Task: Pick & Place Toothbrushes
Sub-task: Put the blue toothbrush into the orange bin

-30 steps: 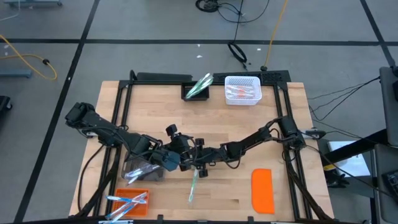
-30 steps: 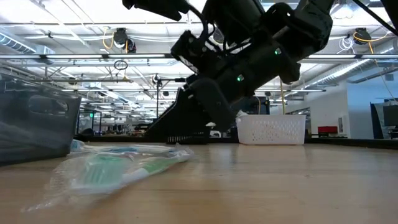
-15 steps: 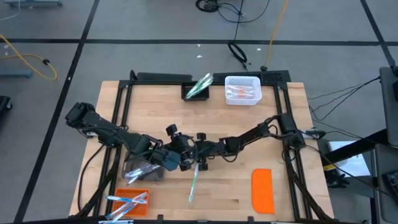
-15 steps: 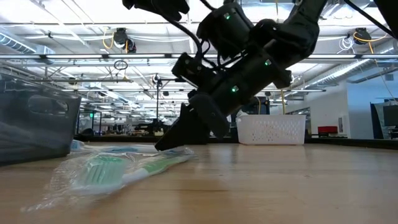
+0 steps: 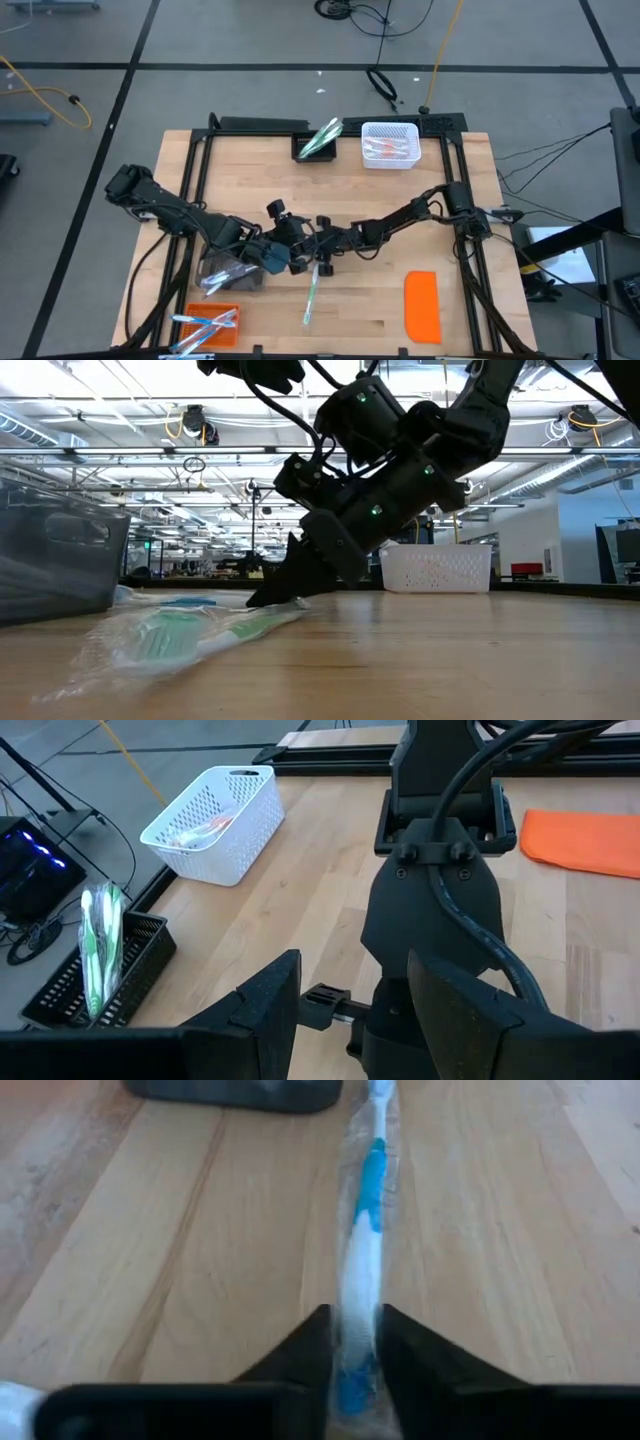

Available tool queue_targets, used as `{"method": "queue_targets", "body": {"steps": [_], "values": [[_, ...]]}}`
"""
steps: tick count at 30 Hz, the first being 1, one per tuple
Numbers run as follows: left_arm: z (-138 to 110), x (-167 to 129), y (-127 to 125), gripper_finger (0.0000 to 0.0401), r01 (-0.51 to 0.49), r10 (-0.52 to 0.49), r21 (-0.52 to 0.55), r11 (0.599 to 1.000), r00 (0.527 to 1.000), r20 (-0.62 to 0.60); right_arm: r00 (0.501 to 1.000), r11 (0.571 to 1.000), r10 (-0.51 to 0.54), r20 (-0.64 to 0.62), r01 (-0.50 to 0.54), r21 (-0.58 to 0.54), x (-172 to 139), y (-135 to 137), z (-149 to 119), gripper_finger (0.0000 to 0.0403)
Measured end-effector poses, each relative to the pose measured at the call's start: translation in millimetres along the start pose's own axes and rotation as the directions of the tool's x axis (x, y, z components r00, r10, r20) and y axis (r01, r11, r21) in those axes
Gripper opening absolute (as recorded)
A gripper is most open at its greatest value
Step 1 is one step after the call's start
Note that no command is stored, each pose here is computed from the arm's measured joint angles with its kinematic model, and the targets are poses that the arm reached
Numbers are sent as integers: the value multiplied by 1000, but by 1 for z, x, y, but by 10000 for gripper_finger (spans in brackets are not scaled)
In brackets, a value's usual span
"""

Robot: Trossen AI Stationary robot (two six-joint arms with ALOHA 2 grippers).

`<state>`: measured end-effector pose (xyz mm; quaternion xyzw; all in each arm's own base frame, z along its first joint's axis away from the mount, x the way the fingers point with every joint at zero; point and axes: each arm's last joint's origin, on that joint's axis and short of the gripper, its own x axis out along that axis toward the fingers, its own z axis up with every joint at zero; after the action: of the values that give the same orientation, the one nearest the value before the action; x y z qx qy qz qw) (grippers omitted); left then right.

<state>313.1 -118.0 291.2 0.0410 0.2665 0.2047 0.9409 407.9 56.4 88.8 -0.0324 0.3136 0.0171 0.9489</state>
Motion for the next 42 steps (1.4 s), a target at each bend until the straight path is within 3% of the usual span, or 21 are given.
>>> {"method": "queue_targets", "body": {"steps": [4,8,21,40,42], "values": [[0,0,0,189,0,0,0,1000,1000,0,1000,1000,-9,-2,9,-4,1,-2,0,16],[0,0,0,189,0,0,1,1000,1000,0,997,997,-76,-4,76,-5,-1,-5,0,20],[-1,0,0,189,-2,2,5,1000,1000,-5,990,986,-143,-10,142,-88,-39,-11,26,14],[0,0,0,189,0,0,-2,1000,1000,-1,977,987,-144,159,155,-53,-169,-23,42,14],[0,0,0,189,0,0,-3,1000,1000,0,968,981,-182,175,191,-40,-181,-25,40,14]]}}
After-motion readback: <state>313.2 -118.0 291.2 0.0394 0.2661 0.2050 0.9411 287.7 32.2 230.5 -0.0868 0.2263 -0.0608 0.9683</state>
